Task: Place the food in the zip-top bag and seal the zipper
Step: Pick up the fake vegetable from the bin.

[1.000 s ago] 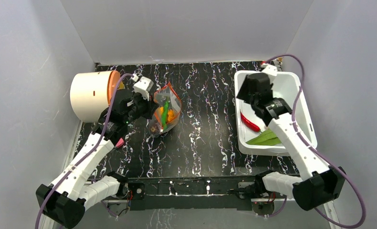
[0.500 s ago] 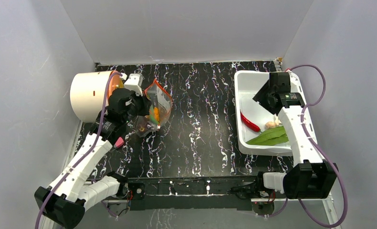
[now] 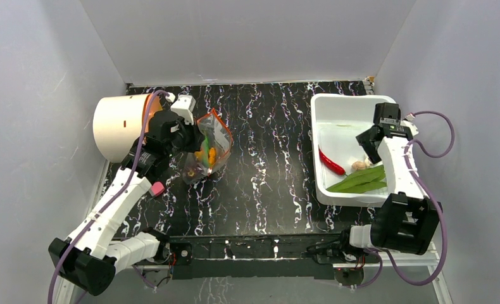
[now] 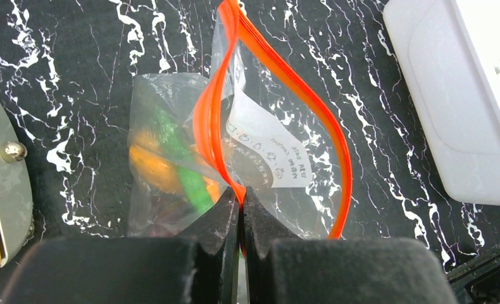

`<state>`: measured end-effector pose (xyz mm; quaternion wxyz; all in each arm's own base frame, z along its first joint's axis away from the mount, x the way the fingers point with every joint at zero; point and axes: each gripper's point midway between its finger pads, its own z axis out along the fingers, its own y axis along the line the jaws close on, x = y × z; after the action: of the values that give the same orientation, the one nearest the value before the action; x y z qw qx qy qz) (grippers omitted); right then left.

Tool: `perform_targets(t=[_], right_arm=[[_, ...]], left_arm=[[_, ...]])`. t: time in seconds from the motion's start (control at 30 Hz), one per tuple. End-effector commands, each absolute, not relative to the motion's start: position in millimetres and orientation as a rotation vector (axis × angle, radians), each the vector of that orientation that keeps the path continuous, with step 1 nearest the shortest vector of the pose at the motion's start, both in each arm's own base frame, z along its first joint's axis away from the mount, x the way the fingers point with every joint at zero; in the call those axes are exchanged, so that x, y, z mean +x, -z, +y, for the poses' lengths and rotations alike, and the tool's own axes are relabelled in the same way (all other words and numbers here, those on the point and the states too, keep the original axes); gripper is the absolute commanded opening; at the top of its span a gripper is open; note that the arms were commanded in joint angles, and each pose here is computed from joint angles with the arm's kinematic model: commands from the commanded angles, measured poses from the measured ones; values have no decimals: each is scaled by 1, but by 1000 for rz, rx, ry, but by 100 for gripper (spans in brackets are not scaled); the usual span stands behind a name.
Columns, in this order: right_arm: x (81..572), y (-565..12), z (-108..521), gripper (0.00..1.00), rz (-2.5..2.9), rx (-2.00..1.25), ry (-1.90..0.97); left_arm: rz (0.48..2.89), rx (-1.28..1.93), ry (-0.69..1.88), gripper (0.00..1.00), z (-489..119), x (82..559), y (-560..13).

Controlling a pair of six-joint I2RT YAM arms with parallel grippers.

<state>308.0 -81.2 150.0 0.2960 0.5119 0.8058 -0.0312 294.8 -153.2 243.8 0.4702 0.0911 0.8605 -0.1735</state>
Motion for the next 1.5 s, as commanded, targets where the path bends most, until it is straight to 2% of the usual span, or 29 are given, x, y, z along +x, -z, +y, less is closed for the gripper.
perform_targets(t=[0.0, 0.2, 0.5, 0.63, 0.83, 1.03, 1.47], right_arm=[[306, -148, -119, 53, 1994, 1481, 258], [302, -141, -133, 52, 1975, 1549, 347], [322, -122, -126, 48, 2032, 1581, 267], [314, -98, -116, 47, 2079, 1682, 259], [295, -70, -117, 52, 2110, 1802, 388], [314, -58, -115, 52, 2100, 1802, 318], [327, -59, -112, 37, 2184, 1656, 247]], left_arm=[[2017, 279, 455, 0, -158, 294, -276], [2014, 299, 464, 0, -160, 293, -279], [2029, 309, 470, 0, -162, 293, -274], [2029, 304, 466, 0, -162, 295, -272], [2028, 300, 466, 0, -164, 299, -273], [2026, 331, 475, 0, -168, 302, -275], [2020, 359, 465, 0, -169, 304, -276]])
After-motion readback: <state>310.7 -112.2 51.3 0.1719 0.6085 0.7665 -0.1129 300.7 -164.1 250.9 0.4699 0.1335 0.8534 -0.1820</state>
